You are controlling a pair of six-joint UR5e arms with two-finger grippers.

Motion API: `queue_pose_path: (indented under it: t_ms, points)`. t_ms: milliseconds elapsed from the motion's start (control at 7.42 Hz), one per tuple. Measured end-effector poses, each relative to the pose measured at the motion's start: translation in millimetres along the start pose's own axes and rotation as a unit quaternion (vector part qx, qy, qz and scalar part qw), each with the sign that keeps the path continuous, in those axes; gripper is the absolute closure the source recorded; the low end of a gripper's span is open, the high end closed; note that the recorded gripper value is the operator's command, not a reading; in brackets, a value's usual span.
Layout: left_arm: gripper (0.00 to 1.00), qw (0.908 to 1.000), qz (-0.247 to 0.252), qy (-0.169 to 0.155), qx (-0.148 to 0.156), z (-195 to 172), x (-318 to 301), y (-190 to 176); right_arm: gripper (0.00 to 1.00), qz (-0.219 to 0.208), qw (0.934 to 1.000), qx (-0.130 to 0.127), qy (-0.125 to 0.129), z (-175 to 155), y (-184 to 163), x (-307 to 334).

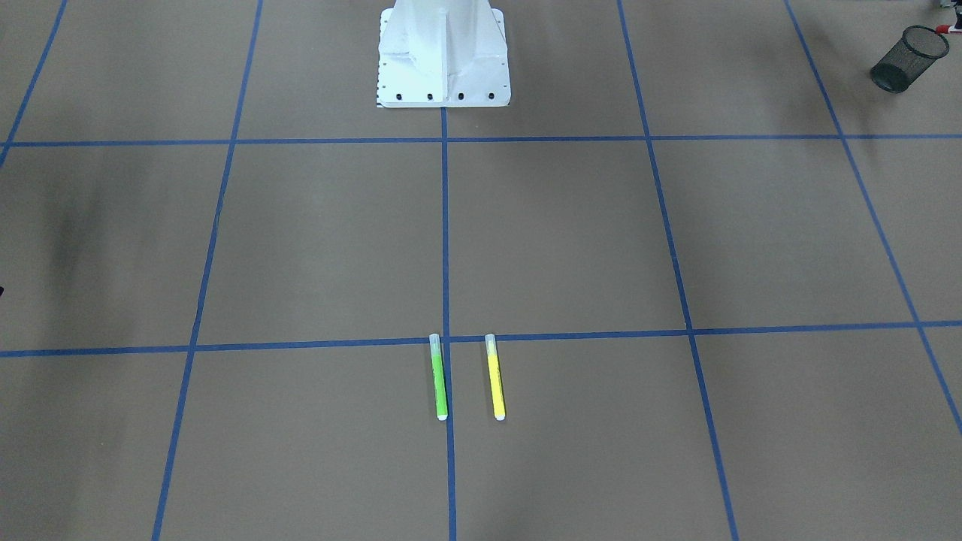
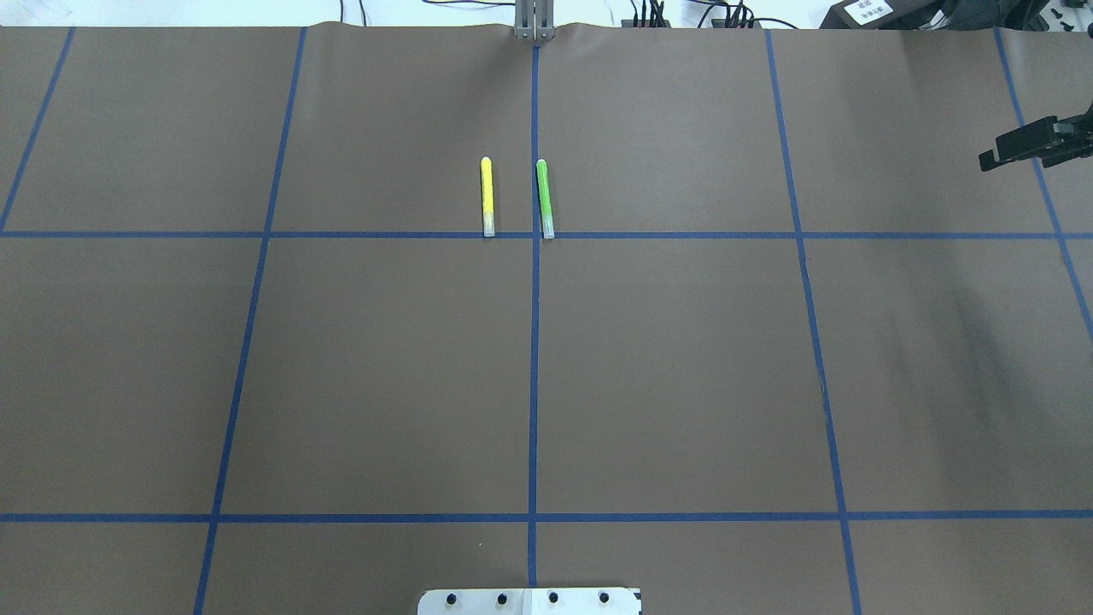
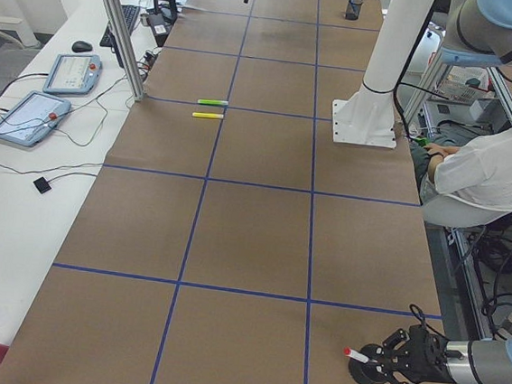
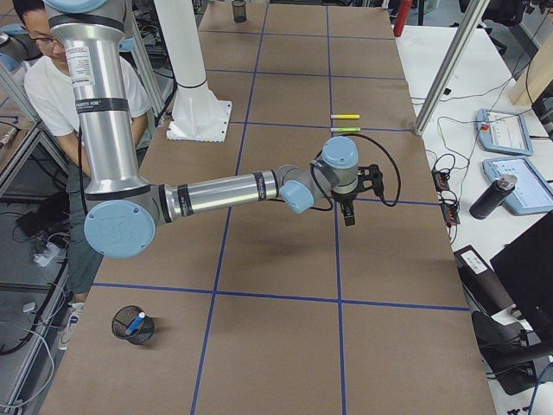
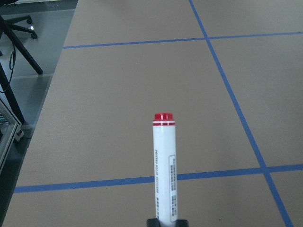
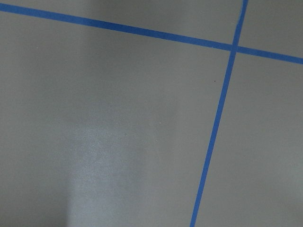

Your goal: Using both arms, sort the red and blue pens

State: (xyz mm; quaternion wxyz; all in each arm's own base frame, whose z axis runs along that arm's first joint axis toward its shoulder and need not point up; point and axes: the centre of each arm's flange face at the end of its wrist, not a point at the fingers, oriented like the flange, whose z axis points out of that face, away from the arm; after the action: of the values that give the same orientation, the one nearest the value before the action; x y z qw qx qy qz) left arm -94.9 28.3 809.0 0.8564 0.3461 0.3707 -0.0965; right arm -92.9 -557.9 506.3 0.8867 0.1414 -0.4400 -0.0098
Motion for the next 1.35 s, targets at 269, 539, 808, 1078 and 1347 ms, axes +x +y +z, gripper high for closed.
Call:
queue_pose_path:
  t_ms: [269,539,808,1078,1347]
  points:
    - [0.00,1.0000,0.001,0.005,0.001,-0.9,1.0,0.2,0.00,0.000,1.0000,0.000,-0.001,-0.6,0.3,-0.3]
    - [0.00,1.0000,0.003,0.008,0.003,-2.3,1.9,0.9,0.00,-0.001,1.0000,0.000,-0.002,-1.6,0.4,-1.5]
    - [0.00,0.9999,0.001,0.014,0.002,-1.5,3.1,0.3,0.00,-0.003,1.0000,0.002,-0.005,-5.2,0.3,-5.0]
    - [0.00,0.9992,-0.001,0.040,-0.008,28.6,7.1,-21.5,0.00,-0.006,0.9999,0.006,-0.006,-10.1,-0.4,-10.1]
    - [0.00,0.9955,-0.015,0.079,-0.050,99.2,23.6,-85.1,0.00,-0.007,0.9999,0.008,-0.004,-10.8,-0.6,-10.6]
